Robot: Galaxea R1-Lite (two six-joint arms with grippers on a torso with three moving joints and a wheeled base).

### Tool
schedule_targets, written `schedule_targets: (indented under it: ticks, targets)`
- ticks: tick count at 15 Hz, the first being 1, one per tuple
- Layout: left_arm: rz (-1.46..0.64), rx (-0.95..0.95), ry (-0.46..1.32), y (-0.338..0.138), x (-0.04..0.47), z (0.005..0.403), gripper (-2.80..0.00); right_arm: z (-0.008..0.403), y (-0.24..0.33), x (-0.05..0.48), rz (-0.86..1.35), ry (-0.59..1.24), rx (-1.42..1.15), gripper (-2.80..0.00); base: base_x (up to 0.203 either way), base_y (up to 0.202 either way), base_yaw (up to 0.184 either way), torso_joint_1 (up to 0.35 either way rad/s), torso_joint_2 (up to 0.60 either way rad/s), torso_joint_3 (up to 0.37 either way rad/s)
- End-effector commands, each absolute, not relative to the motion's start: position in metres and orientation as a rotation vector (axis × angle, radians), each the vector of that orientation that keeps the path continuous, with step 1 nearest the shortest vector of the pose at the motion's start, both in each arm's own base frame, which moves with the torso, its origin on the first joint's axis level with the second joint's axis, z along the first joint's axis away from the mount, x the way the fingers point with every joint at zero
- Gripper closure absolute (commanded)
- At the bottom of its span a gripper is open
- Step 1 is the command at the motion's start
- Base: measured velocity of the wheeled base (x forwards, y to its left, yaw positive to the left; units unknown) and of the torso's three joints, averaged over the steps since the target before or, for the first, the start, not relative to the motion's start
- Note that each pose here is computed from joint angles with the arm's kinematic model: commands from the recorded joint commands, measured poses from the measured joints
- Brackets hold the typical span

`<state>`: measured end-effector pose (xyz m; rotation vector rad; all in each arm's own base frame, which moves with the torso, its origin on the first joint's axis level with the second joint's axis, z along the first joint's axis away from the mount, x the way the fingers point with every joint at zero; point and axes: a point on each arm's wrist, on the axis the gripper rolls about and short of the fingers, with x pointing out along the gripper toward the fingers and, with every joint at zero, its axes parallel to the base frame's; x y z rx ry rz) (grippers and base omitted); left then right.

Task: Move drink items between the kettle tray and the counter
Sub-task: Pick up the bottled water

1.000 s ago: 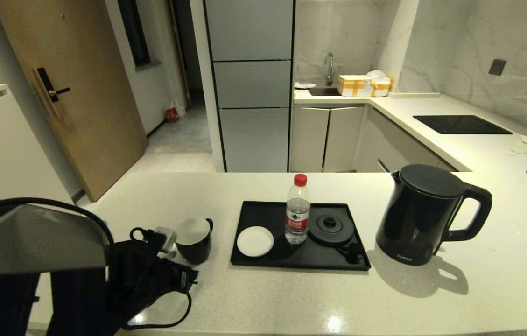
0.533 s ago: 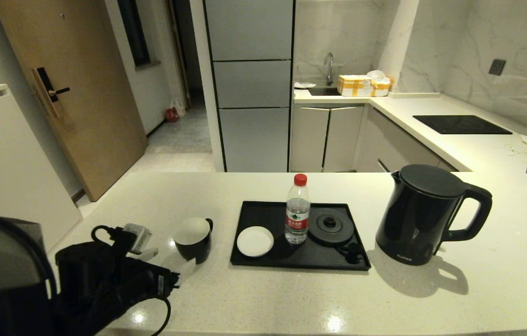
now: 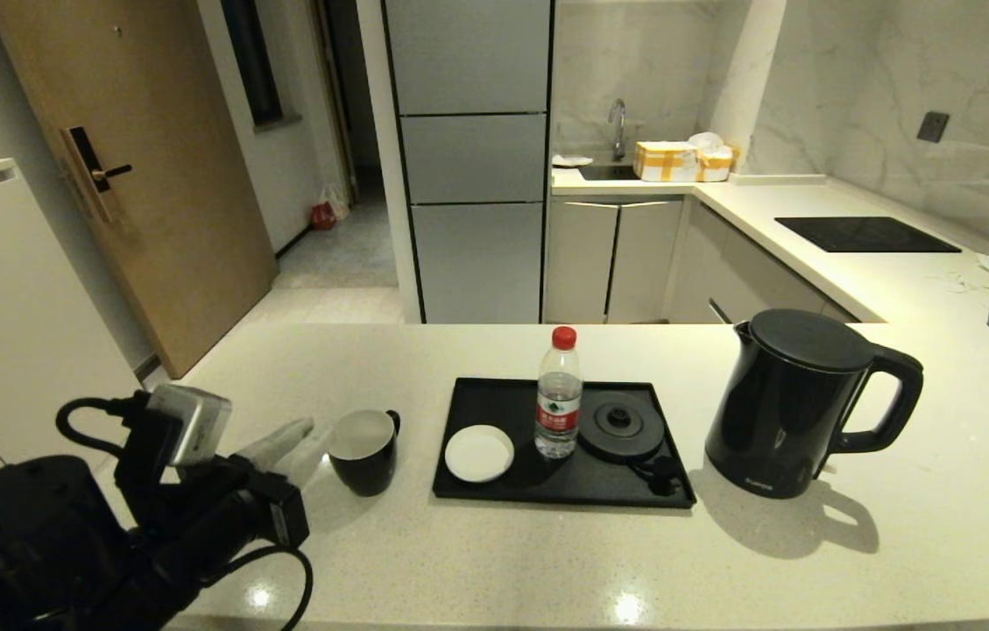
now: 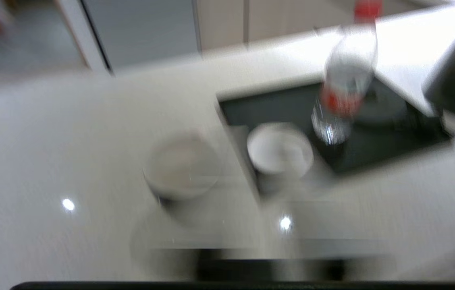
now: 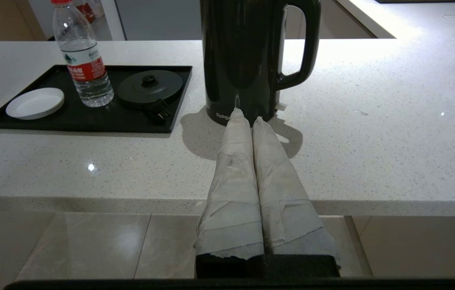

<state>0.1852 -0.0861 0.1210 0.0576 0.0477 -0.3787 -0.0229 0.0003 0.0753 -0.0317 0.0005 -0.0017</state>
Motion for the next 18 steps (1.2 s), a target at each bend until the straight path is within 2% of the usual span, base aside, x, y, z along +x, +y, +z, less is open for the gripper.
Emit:
schedule_targets:
  ticks: [1,3,6,10,13,14,15,16,18]
  targets:
    - [-0.377,0.030,-0.055,-0.106,0.191,0.148,0.00,0.075,0.000,-0.023,-0.002,0.004,-0.032,0.00,0.000,0.000,0.000,0.000,0.00,0.000]
    - [-0.403,0.032,-0.005,-0.133,0.207,0.168,0.00,0.075,0.000,-0.023,-0.001,0.004,-0.032,0.00,0.000,0.000,0.000,0.000,0.00,0.000]
    - [-0.562,0.012,0.181,-0.178,0.224,0.179,0.00,0.075,0.000,-0.023,-0.001,0.003,-0.032,0.00,0.000,0.000,0.000,0.000,0.00,0.000]
    - [-0.682,0.073,0.483,-0.237,0.263,0.102,0.00,0.075,0.000,-0.023,-0.002,0.003,-0.032,0.00,0.000,0.000,0.000,0.000,0.00,0.000]
    - [-0.692,0.088,0.540,-0.268,0.289,0.053,0.00,0.075,0.000,-0.023,-0.003,0.003,-0.032,0.00,0.000,0.000,0.000,0.000,0.00,0.000]
    - [-0.684,0.087,0.533,-0.276,0.296,0.045,-0.17,0.075,0.000,-0.023,-0.003,0.003,-0.032,0.00,0.000,0.000,0.000,0.000,0.00,0.000]
    - [-0.665,0.092,0.527,-0.282,0.302,0.035,-2.80,0.075,0.000,-0.023,-0.003,0.003,-0.032,0.00,0.000,0.000,0.000,0.000,0.00,0.000]
    - [-0.651,0.096,0.519,-0.288,0.309,0.023,-2.80,0.075,0.000,-0.023,-0.003,0.003,-0.032,0.00,0.000,0.000,0.000,0.000,0.00,0.000]
    - [-0.652,0.047,0.383,-0.309,0.323,0.022,-2.80,0.075,0.000,-0.023,-0.001,0.003,-0.032,0.00,0.000,0.000,0.000,0.000,0.00,0.000]
